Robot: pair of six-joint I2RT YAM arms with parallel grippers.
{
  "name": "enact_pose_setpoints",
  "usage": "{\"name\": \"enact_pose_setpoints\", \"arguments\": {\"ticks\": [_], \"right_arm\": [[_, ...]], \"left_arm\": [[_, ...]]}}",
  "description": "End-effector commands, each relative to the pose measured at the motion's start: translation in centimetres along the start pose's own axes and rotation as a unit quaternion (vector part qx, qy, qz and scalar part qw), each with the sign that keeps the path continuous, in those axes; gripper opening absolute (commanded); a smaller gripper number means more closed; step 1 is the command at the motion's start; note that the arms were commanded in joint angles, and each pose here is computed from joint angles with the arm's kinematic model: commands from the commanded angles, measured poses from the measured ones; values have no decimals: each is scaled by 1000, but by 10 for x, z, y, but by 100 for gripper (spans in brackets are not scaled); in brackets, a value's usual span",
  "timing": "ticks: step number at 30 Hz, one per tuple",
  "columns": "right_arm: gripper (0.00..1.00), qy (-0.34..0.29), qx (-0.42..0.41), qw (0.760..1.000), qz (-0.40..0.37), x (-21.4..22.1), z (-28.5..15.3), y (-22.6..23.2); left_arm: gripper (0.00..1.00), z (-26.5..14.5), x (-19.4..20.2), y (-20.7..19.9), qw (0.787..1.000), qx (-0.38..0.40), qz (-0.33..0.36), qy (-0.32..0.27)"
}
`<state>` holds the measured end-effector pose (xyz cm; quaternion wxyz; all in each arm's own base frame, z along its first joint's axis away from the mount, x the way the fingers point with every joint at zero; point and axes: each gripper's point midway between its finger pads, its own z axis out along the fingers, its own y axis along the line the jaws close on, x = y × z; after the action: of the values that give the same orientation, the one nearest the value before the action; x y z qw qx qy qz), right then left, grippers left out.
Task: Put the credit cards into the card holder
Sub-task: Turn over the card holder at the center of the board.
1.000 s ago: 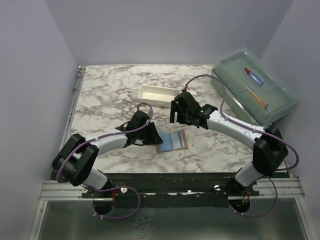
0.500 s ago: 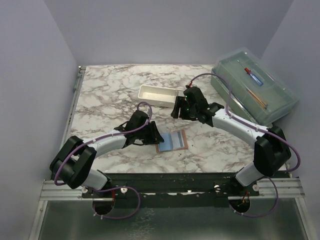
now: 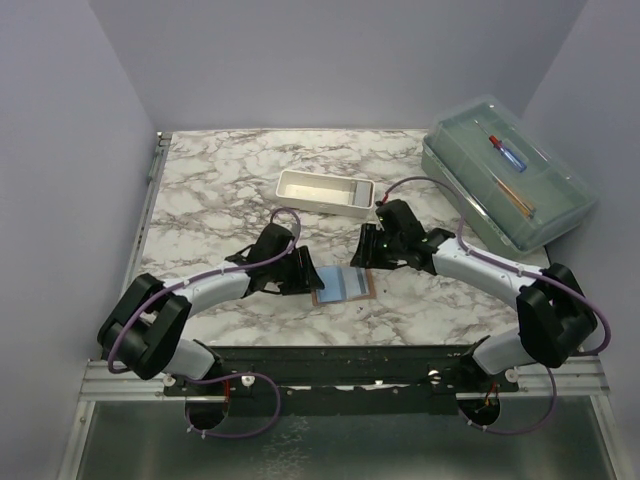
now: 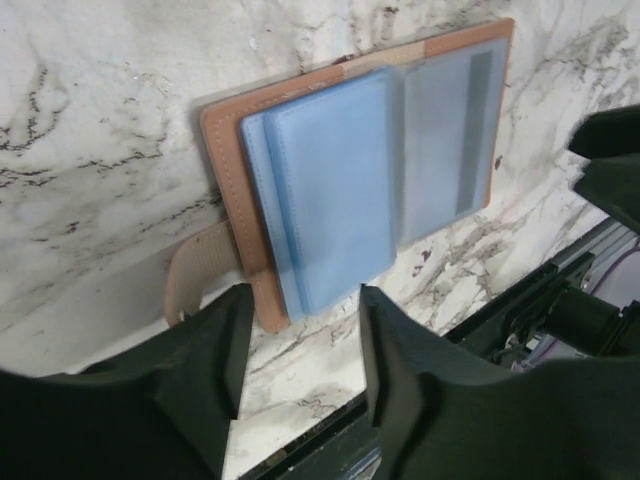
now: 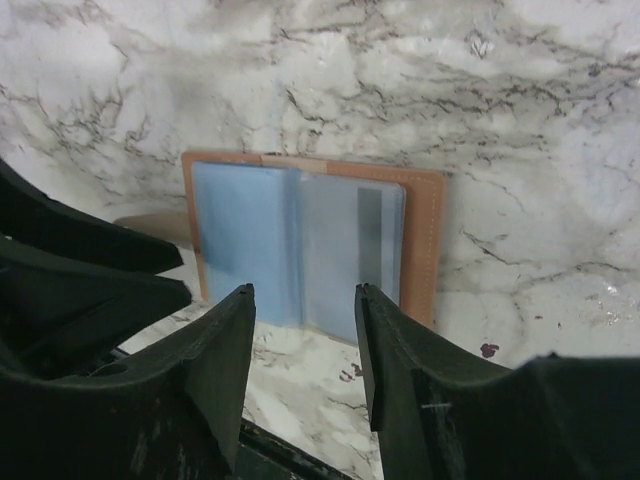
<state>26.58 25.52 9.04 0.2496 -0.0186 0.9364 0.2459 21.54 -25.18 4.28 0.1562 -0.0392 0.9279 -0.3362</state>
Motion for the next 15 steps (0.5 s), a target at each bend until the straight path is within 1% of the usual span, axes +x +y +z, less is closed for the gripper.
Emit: {"name": "enact_pose_setpoints", "arguments": {"ticks": [1,4,5,7,10,13,15], "right_arm": [[50,13,-17,1000,13,13,-1,-1],[49,10,-16,1000,21,17,-3,-4],[48,8,-15,1000,24,18,-3,-6],[45,6,-18,999,29,21,-3,-8],[40,10,-23,999,37,25,0,-9],[39,13,-22,999,43,28,2,-11],[39,13,-18,999,48,29,4,-15]], "left_arm": [[57,-23,-18,-25,999,27,21,-35],[58,-34,-29,-44,997,50,29,-52],[56,-35,-31,-50,996,57,31,-53],[45,-34,-35,-65,995,82,41,-49],[27,-19,-32,-77,993,111,39,-21],[16,-1,-28,-82,992,123,34,4],[12,8,-26,-85,991,131,32,16]]}}
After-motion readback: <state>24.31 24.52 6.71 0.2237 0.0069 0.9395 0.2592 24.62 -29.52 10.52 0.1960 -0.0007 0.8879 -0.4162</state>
